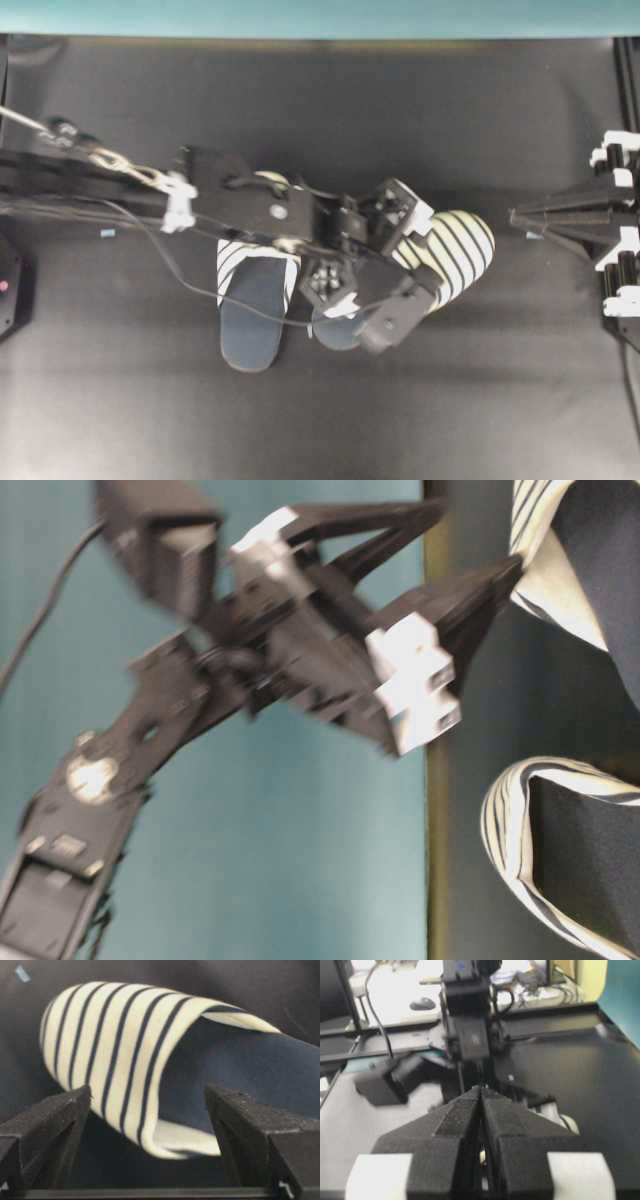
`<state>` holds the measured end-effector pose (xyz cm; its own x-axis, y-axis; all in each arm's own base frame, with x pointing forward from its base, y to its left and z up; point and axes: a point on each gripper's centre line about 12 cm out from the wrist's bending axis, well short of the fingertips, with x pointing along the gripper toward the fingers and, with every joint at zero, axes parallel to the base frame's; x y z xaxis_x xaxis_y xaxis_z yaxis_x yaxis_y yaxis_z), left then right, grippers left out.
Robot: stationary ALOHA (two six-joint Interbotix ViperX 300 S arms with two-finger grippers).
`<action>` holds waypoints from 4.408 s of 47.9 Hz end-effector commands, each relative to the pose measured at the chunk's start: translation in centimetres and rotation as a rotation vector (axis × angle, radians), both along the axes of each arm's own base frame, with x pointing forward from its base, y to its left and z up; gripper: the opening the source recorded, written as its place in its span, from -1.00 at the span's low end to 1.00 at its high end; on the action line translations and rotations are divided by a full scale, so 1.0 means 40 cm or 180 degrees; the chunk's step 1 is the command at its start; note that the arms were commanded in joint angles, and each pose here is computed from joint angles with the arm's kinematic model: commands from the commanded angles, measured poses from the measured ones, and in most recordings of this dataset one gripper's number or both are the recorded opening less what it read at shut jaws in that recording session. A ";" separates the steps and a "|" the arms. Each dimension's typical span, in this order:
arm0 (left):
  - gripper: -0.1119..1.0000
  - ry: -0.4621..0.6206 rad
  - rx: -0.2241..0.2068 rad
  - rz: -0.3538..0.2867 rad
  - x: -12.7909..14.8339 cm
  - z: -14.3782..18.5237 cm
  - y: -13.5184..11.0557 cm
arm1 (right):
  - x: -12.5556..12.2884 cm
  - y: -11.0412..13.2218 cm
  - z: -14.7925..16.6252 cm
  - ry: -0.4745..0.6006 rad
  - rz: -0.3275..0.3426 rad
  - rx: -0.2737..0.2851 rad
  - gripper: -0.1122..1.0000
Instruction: Arrange the slippers with the left arm.
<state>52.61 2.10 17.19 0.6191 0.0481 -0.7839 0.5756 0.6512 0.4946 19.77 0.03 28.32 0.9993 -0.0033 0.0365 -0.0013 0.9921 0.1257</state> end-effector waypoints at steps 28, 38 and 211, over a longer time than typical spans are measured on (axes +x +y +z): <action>-0.77 0.0070 -0.0140 0.0257 0.056 -0.030 0.028 | 0.003 -0.001 0.008 -0.0044 -0.0004 0.0034 -0.80; -0.77 0.0077 -0.0151 0.0292 0.046 0.030 0.031 | 0.002 0.000 0.009 -0.0054 0.0000 0.0034 -0.80; 0.68 -0.0225 -0.1821 0.2264 -0.411 0.349 -0.023 | -0.002 0.009 0.001 -0.0029 0.0060 0.0034 -0.80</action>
